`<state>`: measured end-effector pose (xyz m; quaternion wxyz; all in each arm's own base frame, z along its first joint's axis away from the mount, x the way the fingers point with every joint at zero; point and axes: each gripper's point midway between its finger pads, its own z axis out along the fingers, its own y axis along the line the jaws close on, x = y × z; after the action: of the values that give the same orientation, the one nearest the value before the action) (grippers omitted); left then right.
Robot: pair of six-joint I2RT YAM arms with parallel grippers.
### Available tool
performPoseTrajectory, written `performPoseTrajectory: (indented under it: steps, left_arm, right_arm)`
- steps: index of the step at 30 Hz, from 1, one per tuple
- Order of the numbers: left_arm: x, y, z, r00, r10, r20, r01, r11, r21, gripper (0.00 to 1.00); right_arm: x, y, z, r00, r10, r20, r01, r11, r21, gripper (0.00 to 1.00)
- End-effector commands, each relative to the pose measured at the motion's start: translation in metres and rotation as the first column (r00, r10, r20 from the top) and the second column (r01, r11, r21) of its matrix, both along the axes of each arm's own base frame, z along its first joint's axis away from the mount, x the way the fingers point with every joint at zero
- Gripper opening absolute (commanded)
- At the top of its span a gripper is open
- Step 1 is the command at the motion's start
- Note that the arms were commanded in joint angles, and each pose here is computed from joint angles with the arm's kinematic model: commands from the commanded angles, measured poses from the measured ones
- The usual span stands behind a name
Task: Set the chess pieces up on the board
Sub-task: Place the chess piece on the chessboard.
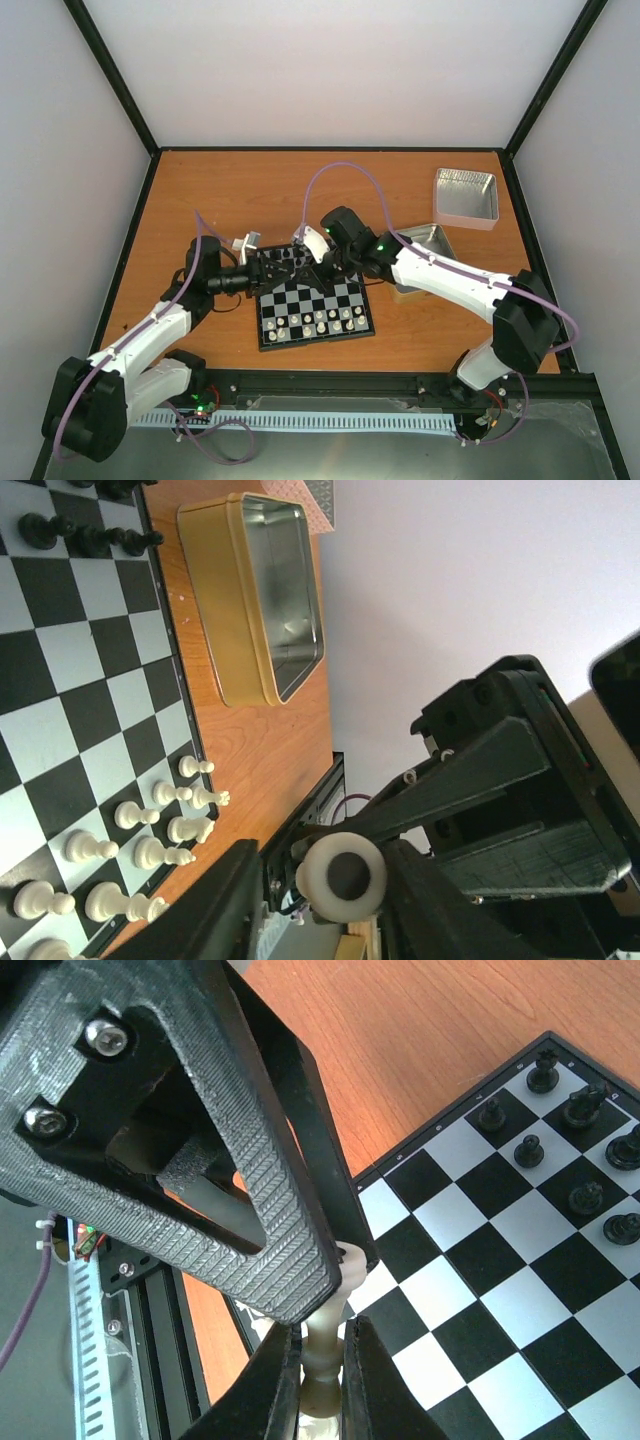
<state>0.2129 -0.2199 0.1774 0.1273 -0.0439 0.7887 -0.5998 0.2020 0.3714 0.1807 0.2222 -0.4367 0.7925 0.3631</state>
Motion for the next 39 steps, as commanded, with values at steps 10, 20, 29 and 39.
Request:
performPoseTrajectory:
  steps: [10,20,29,39]
  left_arm:
    - [-0.005,-0.005,0.007,0.998,-0.046,0.044,0.047,0.998,-0.031,0.12]
    - [0.0,-0.005,0.036,0.999,0.007,0.051,-0.001,0.992,-0.124,0.06]
    - [0.015,-0.003,0.091,0.989,0.083,-0.12,-0.117,0.942,-0.316,0.05]
    - [0.027,0.005,0.103,0.958,0.136,-0.254,-0.236,0.876,-0.421,0.04]
  right_arm:
    - [-0.003,0.012,0.008,0.998,0.061,0.029,-0.061,0.998,0.017,0.11]
    - [0.005,-0.001,0.044,0.986,-0.144,-0.087,0.162,0.955,0.25,0.52]
    - [0.036,-0.009,0.11,0.883,-0.352,-0.31,0.468,0.703,0.536,0.56]
    - [0.049,-0.01,0.105,0.826,-0.411,-0.385,0.562,0.659,0.5,0.53]
